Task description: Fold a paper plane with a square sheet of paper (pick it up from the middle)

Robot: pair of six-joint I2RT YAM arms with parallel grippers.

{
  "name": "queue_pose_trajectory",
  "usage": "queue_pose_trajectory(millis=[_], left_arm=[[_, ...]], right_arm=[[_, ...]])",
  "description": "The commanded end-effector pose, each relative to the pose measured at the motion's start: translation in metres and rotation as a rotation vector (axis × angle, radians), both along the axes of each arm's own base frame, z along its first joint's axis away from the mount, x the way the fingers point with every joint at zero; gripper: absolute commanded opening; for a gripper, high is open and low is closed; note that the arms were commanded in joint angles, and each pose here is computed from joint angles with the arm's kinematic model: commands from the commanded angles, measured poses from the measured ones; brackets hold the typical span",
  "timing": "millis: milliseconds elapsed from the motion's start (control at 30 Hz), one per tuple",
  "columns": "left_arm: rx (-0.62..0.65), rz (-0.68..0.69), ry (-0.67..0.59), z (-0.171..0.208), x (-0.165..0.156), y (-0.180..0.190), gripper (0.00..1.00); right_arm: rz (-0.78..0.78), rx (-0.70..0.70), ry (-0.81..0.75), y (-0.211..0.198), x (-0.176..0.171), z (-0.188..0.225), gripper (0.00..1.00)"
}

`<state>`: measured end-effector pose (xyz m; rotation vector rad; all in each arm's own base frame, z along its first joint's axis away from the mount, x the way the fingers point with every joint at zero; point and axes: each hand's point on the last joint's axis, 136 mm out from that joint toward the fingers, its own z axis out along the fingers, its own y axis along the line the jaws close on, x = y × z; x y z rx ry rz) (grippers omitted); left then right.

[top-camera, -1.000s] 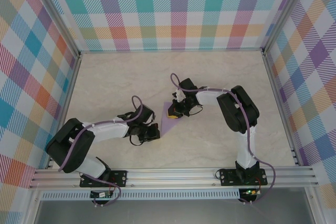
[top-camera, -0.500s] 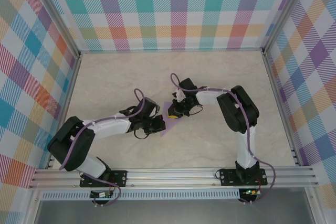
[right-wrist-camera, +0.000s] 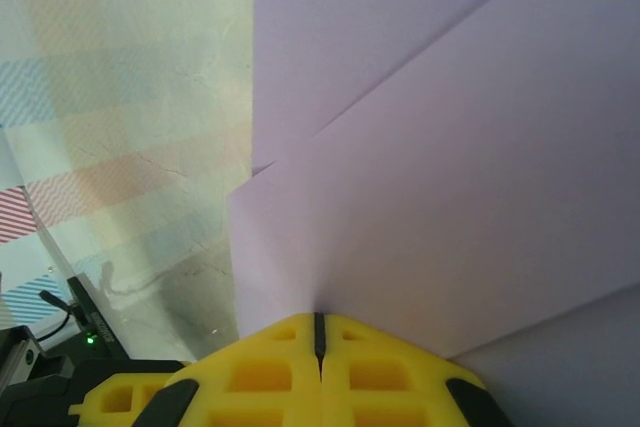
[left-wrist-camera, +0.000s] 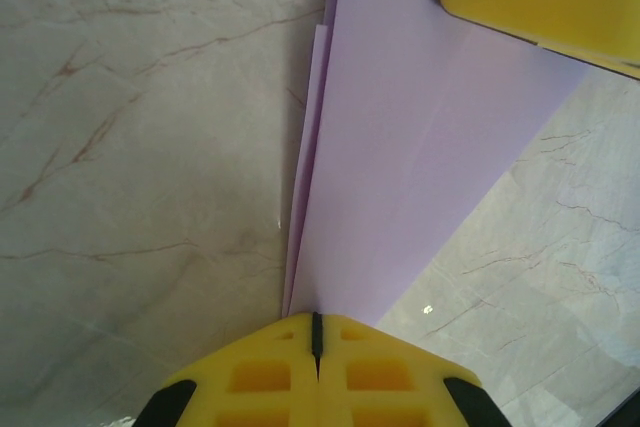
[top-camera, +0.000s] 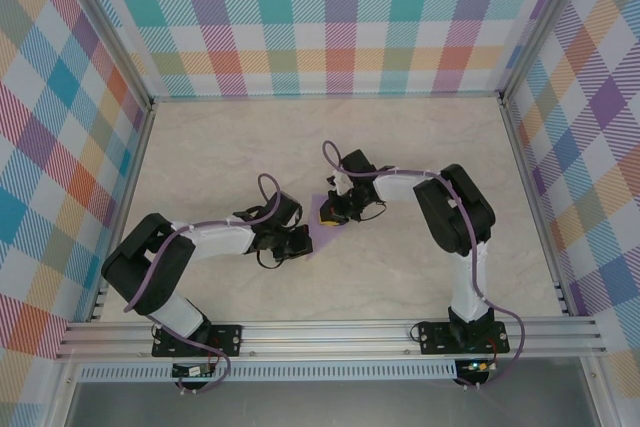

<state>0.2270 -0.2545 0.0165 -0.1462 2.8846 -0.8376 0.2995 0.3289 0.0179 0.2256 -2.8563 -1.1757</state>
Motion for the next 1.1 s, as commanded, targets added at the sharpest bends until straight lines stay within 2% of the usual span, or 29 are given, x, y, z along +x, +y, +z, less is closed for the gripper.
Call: queue_pose_trajectory(millis=[0, 133, 300, 633, 833, 1067], left_arm=[[0.126, -0.006, 0.095, -0.034, -0.029, 0.026, 0.00], [0.126, -0.009, 0.098, -0.034, -0.030, 0.027, 0.00], [0.121, -0.008, 0.095, -0.032, -0.028, 0.025, 0.00], [0.115, -0.005, 0.096, -0.030, -0.028, 0.024, 0.00], [0.124, 0.000, 0.106, -0.031, -0.030, 0.027, 0.00], [0.160, 0.005, 0.144, -0.036, -0.041, 0.037, 0.00]], right_arm=[[0.051, 0.054, -0.105, 0.005, 0.001, 0.025, 0.00], [0.091, 0.103, -0.101, 0.014, -0.015, 0.039, 0.00], [0.103, 0.066, -0.048, 0.019, -0.038, 0.029, 0.00], [0.113, 0.002, 0.006, 0.019, -0.058, 0.002, 0.00], [0.100, -0.088, 0.004, 0.011, -0.051, -0.019, 0.00], [0.062, -0.133, -0.056, 0.001, -0.025, -0.022, 0.00]])
